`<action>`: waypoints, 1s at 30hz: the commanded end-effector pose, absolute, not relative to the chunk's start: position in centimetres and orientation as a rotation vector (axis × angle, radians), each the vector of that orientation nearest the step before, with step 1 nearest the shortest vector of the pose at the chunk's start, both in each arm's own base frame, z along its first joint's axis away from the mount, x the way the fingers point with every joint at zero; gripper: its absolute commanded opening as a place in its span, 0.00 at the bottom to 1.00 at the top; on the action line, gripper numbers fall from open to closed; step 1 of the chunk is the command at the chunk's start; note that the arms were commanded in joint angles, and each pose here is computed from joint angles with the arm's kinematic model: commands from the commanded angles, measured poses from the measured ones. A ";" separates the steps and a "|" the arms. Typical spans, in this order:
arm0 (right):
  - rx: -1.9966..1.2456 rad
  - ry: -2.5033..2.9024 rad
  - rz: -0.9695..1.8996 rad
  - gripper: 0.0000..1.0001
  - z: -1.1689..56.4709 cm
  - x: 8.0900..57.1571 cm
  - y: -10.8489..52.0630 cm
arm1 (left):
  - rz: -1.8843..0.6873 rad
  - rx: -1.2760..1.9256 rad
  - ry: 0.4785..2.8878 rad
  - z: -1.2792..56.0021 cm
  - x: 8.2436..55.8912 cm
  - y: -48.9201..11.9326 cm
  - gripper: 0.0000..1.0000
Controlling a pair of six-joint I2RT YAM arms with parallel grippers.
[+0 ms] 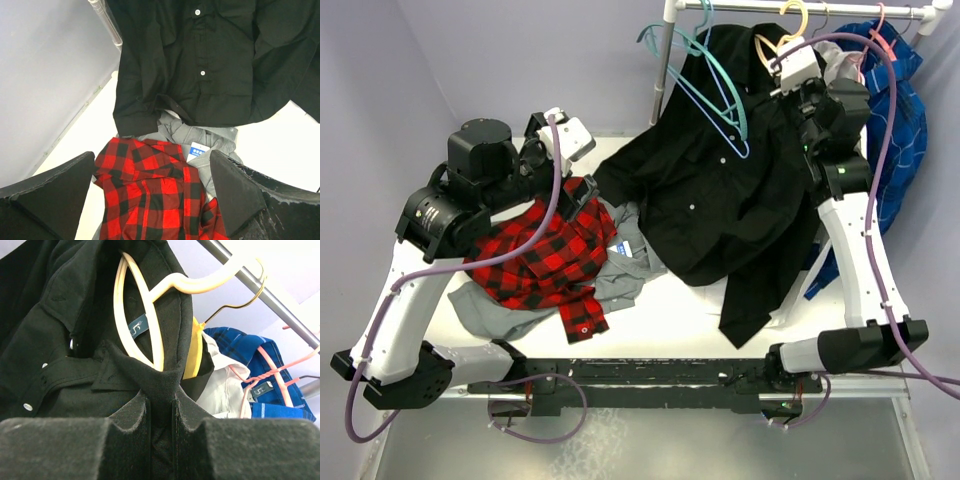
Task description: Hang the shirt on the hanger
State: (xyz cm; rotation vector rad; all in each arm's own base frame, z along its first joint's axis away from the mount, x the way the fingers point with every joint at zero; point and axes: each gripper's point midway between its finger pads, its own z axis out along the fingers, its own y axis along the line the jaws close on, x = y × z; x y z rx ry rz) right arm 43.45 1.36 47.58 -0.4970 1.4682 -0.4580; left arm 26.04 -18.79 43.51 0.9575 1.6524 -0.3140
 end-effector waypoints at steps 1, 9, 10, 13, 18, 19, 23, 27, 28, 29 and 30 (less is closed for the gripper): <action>-0.422 1.306 -0.461 0.00 53.7 42.9 1.1 | -0.296 0.950 1.640 43.7 26.5 -18.6 0.99; -0.396 1.265 -0.437 0.00 55.5 43.0 1.2 | -0.299 0.960 1.650 43.3 26.6 -18.8 0.99; -0.390 1.262 -0.437 0.00 55.7 43.0 1.1 | -0.298 0.961 1.650 43.3 26.7 -18.8 0.99; -0.384 1.274 -0.455 0.00 55.4 43.5 0.7 | -0.300 0.964 1.653 43.2 26.8 -18.9 0.99; -0.375 1.302 -0.450 0.00 54.5 45.1 0.6 | -0.300 0.967 1.656 43.1 26.8 -19.0 0.99; -0.373 1.309 -0.445 0.00 54.2 45.4 0.6 | -0.301 0.969 1.657 43.0 26.8 -19.0 0.99; -0.370 1.343 -0.397 0.00 52.5 46.2 1.1 | -0.300 0.973 1.665 42.7 26.9 -19.0 0.99; -0.342 1.381 -0.350 0.00 50.1 45.8 1.3 | -0.310 0.978 1.679 42.4 27.0 -19.2 0.99; -0.334 1.386 -0.334 0.00 49.8 45.4 1.3 | -0.312 0.980 1.682 42.4 26.9 -19.2 0.99; -0.321 1.391 -0.321 0.03 49.6 45.0 1.3 | -0.312 0.982 1.683 42.5 26.8 -19.2 0.99; -0.299 1.394 -0.315 0.23 49.5 44.5 1.1 | -0.312 0.985 1.689 42.4 26.8 -19.1 0.99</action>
